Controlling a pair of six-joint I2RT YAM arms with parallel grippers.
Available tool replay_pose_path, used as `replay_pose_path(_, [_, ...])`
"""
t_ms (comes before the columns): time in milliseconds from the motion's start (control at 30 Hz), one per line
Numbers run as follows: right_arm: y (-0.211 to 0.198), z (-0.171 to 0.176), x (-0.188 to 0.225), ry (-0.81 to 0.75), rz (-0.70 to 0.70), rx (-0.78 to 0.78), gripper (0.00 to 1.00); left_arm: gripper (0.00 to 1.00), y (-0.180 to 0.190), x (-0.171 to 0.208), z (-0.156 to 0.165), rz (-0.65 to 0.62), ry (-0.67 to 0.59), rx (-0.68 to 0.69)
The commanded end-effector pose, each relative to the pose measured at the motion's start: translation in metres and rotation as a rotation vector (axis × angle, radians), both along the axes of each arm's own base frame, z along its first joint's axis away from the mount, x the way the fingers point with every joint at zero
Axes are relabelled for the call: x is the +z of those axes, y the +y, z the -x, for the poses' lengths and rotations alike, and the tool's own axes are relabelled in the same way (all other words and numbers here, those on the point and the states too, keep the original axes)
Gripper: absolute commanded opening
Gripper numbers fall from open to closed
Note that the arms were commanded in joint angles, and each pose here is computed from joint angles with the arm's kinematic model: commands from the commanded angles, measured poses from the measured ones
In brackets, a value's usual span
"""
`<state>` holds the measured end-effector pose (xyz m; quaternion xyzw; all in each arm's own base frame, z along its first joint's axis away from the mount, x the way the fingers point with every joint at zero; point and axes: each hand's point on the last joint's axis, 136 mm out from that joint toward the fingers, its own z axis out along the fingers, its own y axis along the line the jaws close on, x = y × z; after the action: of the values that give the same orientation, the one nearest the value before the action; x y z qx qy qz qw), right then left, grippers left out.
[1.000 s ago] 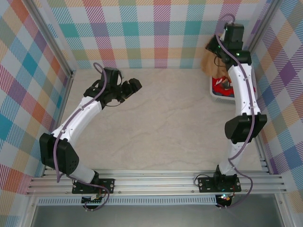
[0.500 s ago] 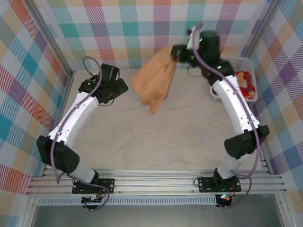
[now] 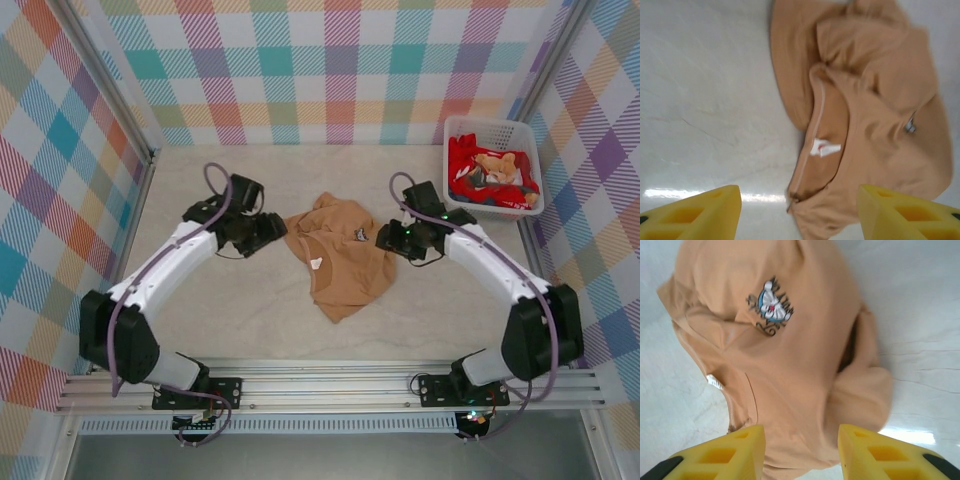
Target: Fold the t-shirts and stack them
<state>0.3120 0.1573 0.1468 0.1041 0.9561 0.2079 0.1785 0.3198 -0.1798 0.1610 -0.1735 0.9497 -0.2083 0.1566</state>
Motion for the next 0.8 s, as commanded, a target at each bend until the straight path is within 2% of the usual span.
replay_pose_path(0, [-0.032, 0.007, -0.007, 0.033, 0.086, -0.111, 0.42, 0.64, -0.038, -0.007, 0.005, 0.076, 0.031, -0.112])
replay_pose_path(100, [-0.032, -0.005, -0.002, 0.001, 0.075, -0.105, 0.42, 0.65, -0.049, -0.012, -0.016, 0.056, 0.02, -0.099])
replay_pose_path(200, [-0.018, -0.03, -0.002, -0.019, 0.036, -0.052, 0.45, 0.66, -0.029, -0.028, -0.046, -0.07, 0.054, -0.001])
replay_pose_path(333, [0.001, -0.067, -0.012, 0.005, 0.012, 0.013, 0.48, 0.64, -0.037, -0.048, -0.097, 0.003, 0.062, 0.042])
replay_pose_path(467, [0.01, -0.102, -0.028, 0.029, -0.011, 0.038, 0.53, 0.64, -0.057, -0.065, -0.137, -0.019, 0.042, -0.028])
replay_pose_path(567, [0.011, -0.121, -0.038, 0.059, -0.041, 0.033, 0.54, 0.63, -0.061, -0.078, -0.154, -0.064, 0.032, -0.061])
replay_pose_path(633, [0.013, -0.128, -0.043, 0.087, -0.068, 0.033, 0.55, 0.62, -0.069, -0.083, -0.161, -0.039, 0.024, -0.084])
replay_pose_path(767, [0.021, -0.134, -0.049, 0.123, -0.1, 0.053, 0.55, 0.6, -0.085, -0.092, -0.163, -0.059, 0.026, -0.134])
